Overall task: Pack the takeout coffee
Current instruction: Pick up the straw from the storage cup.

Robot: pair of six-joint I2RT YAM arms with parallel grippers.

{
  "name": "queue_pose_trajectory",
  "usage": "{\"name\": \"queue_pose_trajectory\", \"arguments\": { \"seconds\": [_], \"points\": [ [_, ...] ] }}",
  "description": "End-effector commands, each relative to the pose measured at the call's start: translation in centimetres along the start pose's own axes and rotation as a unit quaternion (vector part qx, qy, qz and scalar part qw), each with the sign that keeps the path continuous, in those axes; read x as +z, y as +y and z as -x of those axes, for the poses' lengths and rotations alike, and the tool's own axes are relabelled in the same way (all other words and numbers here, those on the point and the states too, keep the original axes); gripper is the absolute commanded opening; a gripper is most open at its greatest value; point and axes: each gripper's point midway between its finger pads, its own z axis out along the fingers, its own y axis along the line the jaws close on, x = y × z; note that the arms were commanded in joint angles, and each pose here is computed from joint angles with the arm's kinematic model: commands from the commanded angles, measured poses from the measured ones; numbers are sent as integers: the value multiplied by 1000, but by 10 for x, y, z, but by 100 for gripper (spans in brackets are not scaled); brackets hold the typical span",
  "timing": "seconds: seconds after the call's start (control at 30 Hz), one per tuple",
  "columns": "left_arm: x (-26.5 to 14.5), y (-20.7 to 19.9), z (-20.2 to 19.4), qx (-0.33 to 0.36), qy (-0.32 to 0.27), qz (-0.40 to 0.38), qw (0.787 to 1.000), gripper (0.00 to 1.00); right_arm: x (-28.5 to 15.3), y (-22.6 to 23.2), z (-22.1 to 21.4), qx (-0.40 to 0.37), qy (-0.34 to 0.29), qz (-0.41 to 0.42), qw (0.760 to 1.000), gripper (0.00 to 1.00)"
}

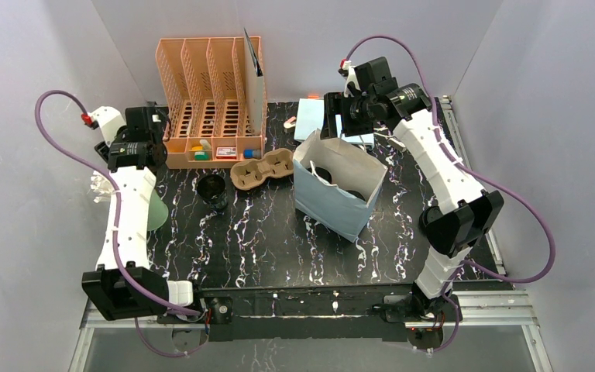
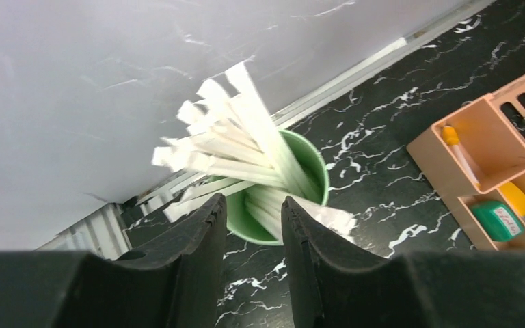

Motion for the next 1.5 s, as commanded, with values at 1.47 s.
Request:
{"name": "queue_pose_trajectory", "arguments": {
  "seconds": [1.47],
  "points": [
    [40, 58, -66, 96, 29, 71, 992, 53, -11, 21, 10, -17, 0, 50, 999, 80]
  ]
}}
